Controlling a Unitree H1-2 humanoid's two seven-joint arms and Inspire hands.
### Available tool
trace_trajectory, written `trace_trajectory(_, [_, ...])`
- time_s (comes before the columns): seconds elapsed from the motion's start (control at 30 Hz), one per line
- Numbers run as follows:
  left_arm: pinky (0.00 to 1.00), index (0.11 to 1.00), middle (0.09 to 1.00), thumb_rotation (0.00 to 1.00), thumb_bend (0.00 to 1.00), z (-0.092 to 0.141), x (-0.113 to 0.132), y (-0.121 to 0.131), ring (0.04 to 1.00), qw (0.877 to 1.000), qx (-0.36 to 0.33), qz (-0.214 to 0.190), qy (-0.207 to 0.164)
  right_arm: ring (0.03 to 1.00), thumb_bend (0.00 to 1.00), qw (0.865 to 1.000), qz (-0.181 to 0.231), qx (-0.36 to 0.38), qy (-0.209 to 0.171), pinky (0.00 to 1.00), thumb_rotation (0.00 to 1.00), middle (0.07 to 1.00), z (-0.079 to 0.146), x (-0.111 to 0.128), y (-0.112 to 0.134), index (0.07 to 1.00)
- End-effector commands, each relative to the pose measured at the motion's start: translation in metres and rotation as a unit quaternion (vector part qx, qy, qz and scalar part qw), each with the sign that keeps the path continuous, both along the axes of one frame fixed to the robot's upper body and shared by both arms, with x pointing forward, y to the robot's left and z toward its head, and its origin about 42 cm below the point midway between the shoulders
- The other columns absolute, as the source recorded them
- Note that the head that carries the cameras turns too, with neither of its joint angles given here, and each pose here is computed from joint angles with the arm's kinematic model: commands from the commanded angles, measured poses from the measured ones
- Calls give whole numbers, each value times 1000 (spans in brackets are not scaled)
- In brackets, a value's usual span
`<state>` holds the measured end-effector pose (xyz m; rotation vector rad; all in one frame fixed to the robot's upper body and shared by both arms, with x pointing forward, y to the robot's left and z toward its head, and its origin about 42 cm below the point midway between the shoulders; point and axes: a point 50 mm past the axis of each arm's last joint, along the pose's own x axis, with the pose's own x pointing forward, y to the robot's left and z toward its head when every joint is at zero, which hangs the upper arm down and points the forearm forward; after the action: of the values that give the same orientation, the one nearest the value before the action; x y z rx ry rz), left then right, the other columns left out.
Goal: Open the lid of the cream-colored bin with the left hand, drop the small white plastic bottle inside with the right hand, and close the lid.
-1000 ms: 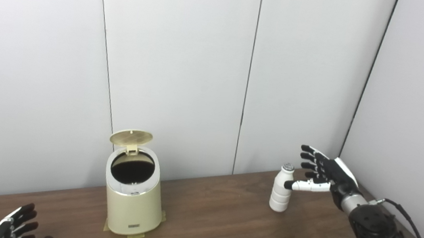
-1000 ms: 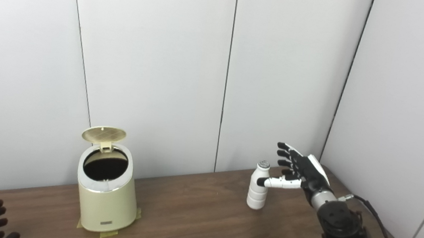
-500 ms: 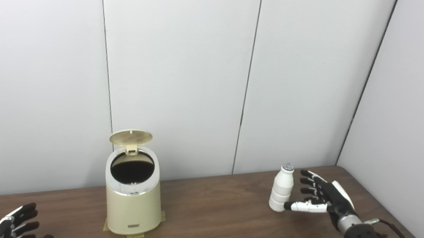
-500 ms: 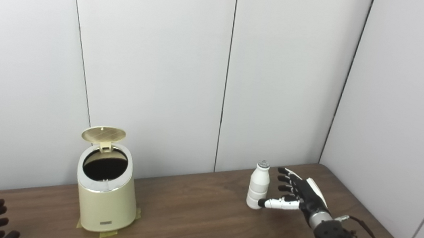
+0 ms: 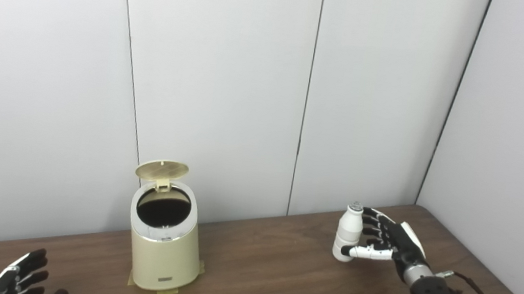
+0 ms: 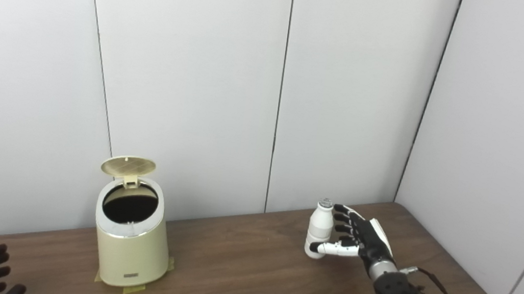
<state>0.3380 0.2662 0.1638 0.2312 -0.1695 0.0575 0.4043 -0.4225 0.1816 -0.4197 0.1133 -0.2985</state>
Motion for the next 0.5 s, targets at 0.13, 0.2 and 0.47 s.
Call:
trace_trajectory(0.13, [775,869,853,0,477,20,5,-1,814,999,14,-8,-36,805,795,997,-4,-23,-68,741,37,829,40,18,7,832])
trace_trajectory(0.2, [773,871,855,0,473,20,5,-1,814,999,14,-8,-35,794,797,997,-8,-20,-71,732,40,817,42,20,10,819])
trace_trajectory(0.47, [798,872,854,0,465,22,5,0,817,999,17,-7,-35,445,554,990,-41,-42,-128,365,1,482,43,22,9,533])
